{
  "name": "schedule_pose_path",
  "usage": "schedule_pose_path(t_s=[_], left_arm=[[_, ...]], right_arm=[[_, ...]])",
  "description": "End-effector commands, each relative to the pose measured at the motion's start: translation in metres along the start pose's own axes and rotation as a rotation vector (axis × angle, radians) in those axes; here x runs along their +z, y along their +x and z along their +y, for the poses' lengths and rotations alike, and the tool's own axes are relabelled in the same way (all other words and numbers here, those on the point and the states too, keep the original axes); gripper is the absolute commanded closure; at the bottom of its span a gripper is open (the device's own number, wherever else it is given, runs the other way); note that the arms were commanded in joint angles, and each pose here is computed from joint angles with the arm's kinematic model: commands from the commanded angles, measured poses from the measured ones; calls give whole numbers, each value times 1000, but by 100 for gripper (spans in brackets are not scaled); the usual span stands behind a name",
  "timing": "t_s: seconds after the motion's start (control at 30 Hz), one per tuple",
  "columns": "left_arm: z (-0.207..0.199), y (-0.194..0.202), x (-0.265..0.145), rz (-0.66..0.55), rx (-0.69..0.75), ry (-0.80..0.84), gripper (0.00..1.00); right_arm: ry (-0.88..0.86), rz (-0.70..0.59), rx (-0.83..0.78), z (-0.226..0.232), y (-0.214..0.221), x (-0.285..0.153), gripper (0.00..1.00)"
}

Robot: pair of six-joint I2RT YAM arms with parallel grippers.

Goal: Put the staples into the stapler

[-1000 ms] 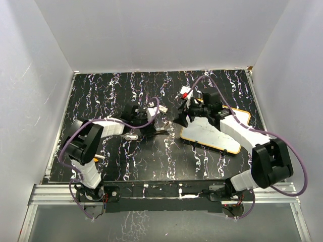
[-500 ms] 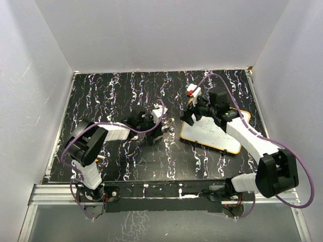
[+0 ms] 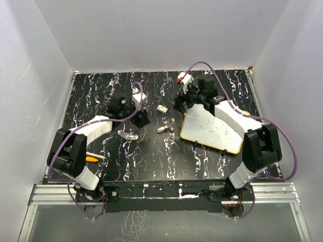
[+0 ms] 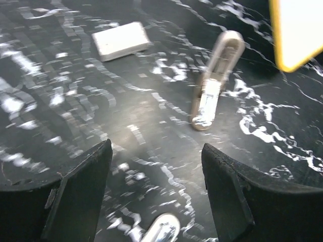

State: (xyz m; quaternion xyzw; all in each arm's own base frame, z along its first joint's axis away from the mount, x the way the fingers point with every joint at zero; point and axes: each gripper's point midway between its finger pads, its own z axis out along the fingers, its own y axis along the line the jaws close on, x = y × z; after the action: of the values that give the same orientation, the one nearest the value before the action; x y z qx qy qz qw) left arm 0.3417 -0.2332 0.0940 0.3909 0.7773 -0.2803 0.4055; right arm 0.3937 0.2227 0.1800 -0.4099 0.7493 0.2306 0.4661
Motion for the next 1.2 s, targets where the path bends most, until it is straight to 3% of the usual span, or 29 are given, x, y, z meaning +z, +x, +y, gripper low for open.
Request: schedule_pose_path(t_s=[0.0, 0.17, 0.33, 0.83, 1.17], left_arm=[[24, -28, -44, -53, -97, -41, 30], [54, -40, -73, -67, -189, -126, 30], [69, -51, -91, -94, -192, -199, 29], [59, -51, -96, -127, -168, -183, 29], [62, -44, -96, -109, -169, -203, 28]], right_arm=[[42, -38, -72, -10, -37, 26, 18], [21, 56, -86, -8, -20, 70, 15], [5, 129, -113, -3, -1, 102, 15], [-5, 257, -137, -11, 53, 143, 15], [-44, 289, -135, -10, 71, 156, 28]])
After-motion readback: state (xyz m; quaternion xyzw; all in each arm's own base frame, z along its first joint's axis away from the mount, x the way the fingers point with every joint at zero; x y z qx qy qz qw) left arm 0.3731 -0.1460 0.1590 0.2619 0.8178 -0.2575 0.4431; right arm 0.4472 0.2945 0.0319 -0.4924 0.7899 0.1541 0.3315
